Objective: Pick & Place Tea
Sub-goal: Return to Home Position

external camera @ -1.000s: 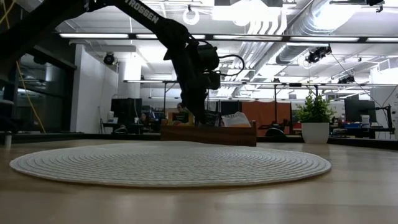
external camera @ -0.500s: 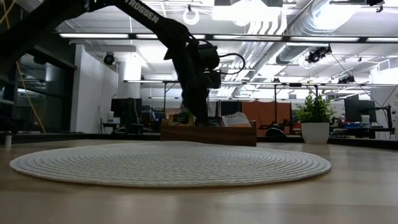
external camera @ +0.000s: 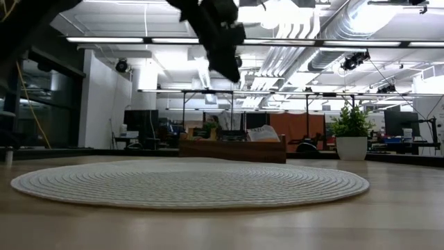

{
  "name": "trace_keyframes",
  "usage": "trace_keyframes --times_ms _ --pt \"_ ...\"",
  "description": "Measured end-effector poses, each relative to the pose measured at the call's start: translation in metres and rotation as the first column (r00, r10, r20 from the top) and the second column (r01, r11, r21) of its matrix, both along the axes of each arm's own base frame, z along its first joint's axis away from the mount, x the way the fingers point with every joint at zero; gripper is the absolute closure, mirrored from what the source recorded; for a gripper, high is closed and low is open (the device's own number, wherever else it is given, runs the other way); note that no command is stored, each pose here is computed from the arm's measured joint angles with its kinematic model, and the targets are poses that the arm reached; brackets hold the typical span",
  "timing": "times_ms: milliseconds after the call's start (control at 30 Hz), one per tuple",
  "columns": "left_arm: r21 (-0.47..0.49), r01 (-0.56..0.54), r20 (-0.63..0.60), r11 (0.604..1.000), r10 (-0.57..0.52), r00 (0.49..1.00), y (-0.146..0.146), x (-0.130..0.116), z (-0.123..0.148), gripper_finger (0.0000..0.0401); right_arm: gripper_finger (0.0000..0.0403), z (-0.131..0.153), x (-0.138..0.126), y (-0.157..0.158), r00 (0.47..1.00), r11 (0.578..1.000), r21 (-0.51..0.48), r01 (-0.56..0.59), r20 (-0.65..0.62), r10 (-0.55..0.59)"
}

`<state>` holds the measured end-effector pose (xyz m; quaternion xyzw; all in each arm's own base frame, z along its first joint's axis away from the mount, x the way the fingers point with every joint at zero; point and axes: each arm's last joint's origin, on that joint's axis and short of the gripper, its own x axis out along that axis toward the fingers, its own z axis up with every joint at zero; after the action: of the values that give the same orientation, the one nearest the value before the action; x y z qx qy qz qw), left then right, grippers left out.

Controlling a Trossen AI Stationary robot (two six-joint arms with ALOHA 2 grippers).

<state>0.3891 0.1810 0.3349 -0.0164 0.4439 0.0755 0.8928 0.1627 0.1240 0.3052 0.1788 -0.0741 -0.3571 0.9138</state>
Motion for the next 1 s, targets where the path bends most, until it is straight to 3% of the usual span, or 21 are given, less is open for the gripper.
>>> trace_keyframes --times_ms 267,500,633,800,1000 --pt "-0.009 0.004 0.152 1.0 -0.003 0.988 -0.028 -0.053 0.074 0.0385 0.0403 0.009 -0.007 -0.007 1.0 1.0 -0.02 -0.021 -0.008 0.021" --pt "0.0 -0.043 0.233 0.999 0.042 0.972 -0.058 -0.108 0.123 0.0398 0.0403 0.013 -0.01 -0.011 0.999 0.999 -0.038 -0.025 -0.021 0.024" --pt "0.022 -0.061 0.319 0.998 0.051 0.946 -0.077 -0.151 0.144 0.04 0.0403 0.014 -0.012 -0.012 0.999 0.999 -0.044 -0.032 -0.024 0.031" --pt "-0.027 -0.108 0.406 0.994 0.109 0.907 -0.103 -0.207 0.125 0.0401 0.0403 0.014 -0.012 -0.012 0.999 0.998 -0.048 -0.038 -0.026 0.037" --pt "-0.198 -0.097 0.608 0.975 0.2 0.769 -0.141 -0.276 0.061 0.0401 0.0403 0.014 -0.012 -0.012 0.998 0.997 -0.062 -0.044 -0.037 0.041"
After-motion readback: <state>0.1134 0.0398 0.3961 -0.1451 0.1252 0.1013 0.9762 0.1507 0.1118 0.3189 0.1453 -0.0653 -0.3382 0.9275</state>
